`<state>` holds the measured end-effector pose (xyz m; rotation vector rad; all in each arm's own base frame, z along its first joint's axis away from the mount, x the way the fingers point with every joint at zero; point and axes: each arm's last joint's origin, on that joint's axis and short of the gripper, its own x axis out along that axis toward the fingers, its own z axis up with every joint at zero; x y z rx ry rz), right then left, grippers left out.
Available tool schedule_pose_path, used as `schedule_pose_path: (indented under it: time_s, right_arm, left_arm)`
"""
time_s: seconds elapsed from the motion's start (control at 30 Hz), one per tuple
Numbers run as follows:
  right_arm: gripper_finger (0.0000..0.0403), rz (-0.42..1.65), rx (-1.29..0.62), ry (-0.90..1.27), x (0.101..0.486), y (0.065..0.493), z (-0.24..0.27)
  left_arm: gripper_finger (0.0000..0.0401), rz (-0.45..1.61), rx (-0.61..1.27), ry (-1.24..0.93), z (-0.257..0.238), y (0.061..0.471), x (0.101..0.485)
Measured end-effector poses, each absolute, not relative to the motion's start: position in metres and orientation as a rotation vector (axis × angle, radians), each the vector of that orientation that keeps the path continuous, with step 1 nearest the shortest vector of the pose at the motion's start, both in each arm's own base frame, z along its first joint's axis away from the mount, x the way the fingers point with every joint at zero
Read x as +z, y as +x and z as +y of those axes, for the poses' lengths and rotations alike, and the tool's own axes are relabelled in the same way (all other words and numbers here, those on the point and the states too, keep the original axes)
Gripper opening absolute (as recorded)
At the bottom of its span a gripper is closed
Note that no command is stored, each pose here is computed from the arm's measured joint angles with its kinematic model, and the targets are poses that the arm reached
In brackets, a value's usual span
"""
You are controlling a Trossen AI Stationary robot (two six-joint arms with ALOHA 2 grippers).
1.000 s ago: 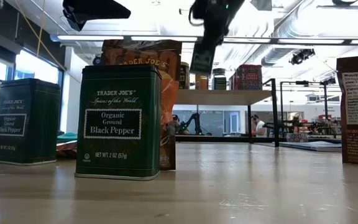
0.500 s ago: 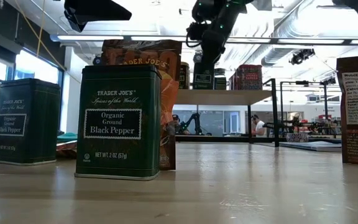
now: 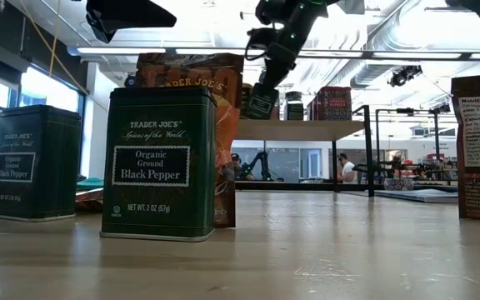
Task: Shelf spices
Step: Put the black seasoning can on the shelf
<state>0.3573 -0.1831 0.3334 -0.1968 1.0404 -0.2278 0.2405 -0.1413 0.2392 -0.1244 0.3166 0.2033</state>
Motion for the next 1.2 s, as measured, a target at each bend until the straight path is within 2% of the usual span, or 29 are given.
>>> schedule_pose_path:
  time_s: [0.43, 1.03, 1.2]
  right_arm:
    - [0.0161, 1.138, -0.317, -0.332, 0.332, 0.360, -0.172]
    - [0.0162, 1.140, -0.308, -0.335, 0.333, 0.360, -0.170]
    - [0.0192, 1.151, -0.328, -0.344, 0.333, 0.359, -0.170]
  left_arm:
    - [0.0215, 0.317, 0.203, -0.124, -0.141, 0.240, 0.239]
    - [0.0215, 0.317, 0.203, -0.127, -0.142, 0.240, 0.239]
    - [0.0215, 0.316, 0.203, -0.129, -0.142, 0.240, 0.239]
